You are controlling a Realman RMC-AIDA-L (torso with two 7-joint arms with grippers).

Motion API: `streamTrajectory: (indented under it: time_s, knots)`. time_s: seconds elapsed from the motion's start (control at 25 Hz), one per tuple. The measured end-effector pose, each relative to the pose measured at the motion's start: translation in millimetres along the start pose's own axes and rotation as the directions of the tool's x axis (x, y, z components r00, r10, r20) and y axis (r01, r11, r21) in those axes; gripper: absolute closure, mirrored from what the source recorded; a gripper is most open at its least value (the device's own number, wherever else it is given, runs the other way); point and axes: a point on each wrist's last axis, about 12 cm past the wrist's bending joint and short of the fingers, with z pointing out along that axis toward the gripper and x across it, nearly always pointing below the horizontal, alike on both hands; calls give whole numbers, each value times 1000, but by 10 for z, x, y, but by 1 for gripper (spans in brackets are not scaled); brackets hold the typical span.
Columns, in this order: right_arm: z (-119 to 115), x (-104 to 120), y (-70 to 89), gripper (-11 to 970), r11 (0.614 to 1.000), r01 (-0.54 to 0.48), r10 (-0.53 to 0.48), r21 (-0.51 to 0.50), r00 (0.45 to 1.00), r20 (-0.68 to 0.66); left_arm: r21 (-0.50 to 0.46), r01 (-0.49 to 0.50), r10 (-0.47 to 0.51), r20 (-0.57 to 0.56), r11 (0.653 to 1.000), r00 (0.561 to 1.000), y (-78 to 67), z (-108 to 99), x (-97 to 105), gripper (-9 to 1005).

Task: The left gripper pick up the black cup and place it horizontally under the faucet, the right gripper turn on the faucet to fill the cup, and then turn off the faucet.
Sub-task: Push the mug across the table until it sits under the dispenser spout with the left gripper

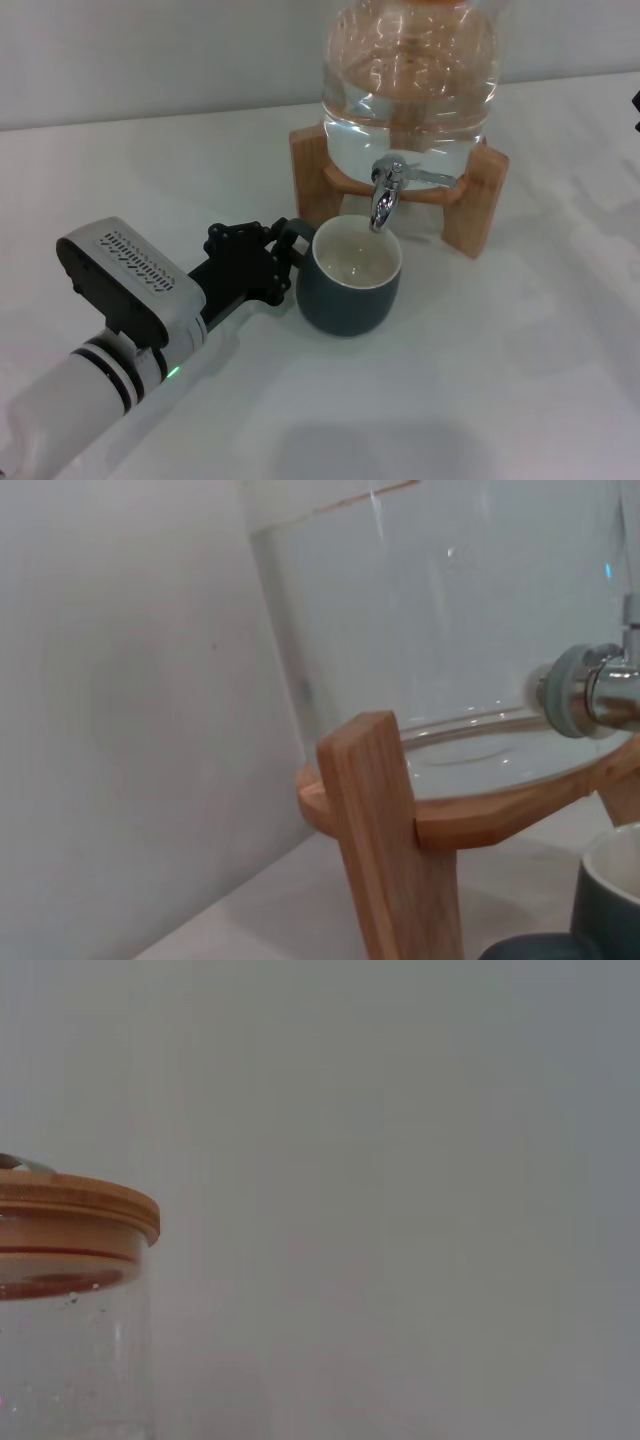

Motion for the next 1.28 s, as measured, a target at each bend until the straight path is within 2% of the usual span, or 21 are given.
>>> streamTrajectory:
  time_s: [0.88,1.28]
  knots:
    - [76,-6,34,95,1000,-15,15,-16,1000,8,-11,-5,5,-19,1000,1000,50,20,1,642]
    - [99,-7,39,95,1000,-15,15,-18,1000,9,-4,-14,14,-31,1000,999,66,69,-30,632]
